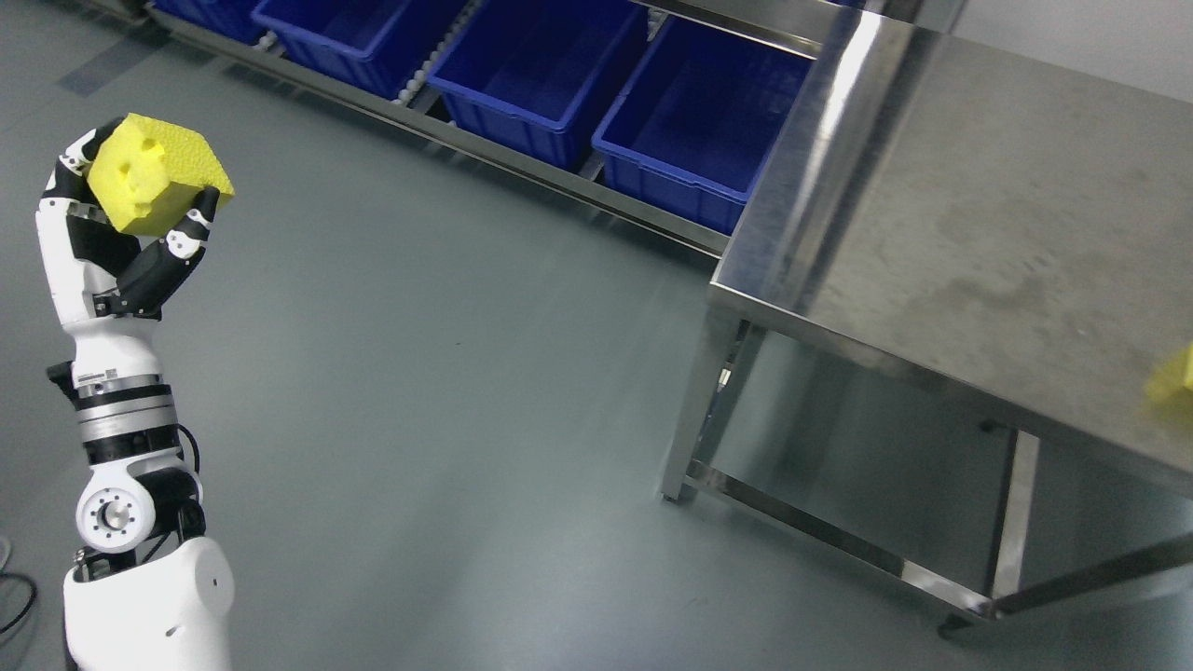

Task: Move yellow foam block to right shelf middle
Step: 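Hold the cube raised in the left hand while turning toward the blue bins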

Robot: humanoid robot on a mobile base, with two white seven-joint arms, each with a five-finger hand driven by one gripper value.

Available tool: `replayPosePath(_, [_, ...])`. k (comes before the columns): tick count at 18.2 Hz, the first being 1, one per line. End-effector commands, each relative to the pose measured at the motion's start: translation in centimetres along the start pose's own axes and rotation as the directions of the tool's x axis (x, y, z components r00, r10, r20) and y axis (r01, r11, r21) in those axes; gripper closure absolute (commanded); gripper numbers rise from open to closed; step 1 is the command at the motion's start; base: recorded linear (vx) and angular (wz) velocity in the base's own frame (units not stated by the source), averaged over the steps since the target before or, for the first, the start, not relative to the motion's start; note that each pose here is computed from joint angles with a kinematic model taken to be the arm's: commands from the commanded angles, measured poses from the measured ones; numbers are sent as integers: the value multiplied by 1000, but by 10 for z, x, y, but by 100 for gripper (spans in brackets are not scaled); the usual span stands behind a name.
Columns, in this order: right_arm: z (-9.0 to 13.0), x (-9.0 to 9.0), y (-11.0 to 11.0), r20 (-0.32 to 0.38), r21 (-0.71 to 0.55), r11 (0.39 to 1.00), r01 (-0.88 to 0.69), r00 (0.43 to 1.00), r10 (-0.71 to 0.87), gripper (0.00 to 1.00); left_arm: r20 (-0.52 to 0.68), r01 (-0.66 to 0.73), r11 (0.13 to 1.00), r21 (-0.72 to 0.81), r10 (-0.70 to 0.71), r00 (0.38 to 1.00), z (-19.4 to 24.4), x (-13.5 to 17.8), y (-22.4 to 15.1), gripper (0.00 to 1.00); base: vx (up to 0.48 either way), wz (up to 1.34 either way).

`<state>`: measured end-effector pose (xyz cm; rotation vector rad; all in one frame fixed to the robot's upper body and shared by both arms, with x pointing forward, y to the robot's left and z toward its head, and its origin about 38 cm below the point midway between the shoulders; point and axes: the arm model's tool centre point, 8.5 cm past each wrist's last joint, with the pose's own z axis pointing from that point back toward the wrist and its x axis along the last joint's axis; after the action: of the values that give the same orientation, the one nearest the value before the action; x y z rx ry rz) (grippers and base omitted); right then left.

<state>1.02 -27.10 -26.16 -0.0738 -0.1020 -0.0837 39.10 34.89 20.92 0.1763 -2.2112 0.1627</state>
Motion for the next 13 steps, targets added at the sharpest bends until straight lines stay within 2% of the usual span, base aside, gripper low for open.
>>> replayPosePath(1, [-1, 9, -11, 21, -16, 1000, -2, 1000, 2, 0, 18, 27, 999, 23, -27, 999, 1, 9, 15, 69, -69, 813])
replayPosePath(13, [-1, 8, -11, 20, -16, 1000, -2, 1000, 2, 0, -9, 28, 1000, 5, -28, 1000, 11, 3, 12, 69, -11, 407])
